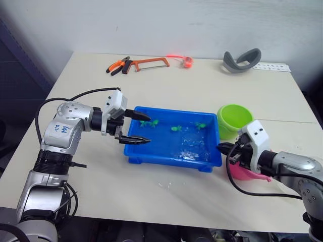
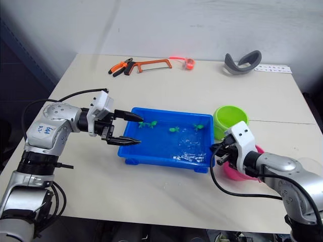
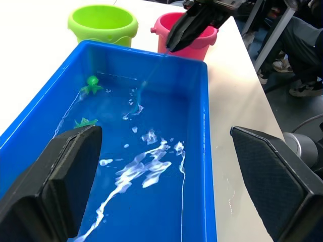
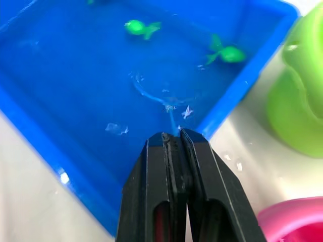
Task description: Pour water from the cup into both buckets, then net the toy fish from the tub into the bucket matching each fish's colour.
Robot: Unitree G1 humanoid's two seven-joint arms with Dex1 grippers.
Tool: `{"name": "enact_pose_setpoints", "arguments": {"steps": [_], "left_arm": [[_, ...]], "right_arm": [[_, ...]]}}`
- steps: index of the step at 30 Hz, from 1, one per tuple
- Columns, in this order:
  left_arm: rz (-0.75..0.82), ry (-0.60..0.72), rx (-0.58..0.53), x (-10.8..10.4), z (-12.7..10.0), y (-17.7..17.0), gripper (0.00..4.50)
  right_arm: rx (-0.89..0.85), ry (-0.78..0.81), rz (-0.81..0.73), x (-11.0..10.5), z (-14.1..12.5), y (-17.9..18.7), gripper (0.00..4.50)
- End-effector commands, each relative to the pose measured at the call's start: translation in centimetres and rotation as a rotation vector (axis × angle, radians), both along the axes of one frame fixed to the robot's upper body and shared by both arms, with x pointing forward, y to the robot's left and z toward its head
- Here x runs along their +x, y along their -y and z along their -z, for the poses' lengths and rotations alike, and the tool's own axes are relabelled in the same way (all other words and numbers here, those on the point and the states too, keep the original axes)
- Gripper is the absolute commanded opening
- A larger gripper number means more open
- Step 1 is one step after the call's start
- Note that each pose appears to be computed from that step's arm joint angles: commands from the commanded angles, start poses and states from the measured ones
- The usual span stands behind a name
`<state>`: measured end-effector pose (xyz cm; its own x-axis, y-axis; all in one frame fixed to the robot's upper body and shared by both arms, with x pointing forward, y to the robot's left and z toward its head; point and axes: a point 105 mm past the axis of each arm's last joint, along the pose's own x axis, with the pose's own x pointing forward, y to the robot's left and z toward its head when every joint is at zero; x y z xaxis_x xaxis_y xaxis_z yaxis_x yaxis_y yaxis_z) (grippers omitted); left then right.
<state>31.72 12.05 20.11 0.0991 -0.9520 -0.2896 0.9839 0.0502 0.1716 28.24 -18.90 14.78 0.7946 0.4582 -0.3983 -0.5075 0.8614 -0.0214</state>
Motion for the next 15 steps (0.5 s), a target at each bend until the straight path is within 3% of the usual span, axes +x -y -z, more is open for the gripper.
{"name": "enact_pose_setpoints", "arguments": {"steps": [1, 8, 15], "left_arm": [[0.024, 0.039, -0.022, -0.5, -1.0, 0.3, 4.44], [0.027, 0.041, -0.026, -0.4, -1.1, 0.5, 4.44], [0.041, 0.037, -0.029, -0.2, -1.1, 0.9, 4.44]], "right_arm": [[-0.024, 0.057, 0.100, 0.8, -1.0, 1.5, 0.00], [-0.033, 0.124, 0.156, 1.5, -2.2, 2.0, 0.00], [-0.122, 0.216, 0.091, 1.0, -3.1, 1.2, 0.00]]}}
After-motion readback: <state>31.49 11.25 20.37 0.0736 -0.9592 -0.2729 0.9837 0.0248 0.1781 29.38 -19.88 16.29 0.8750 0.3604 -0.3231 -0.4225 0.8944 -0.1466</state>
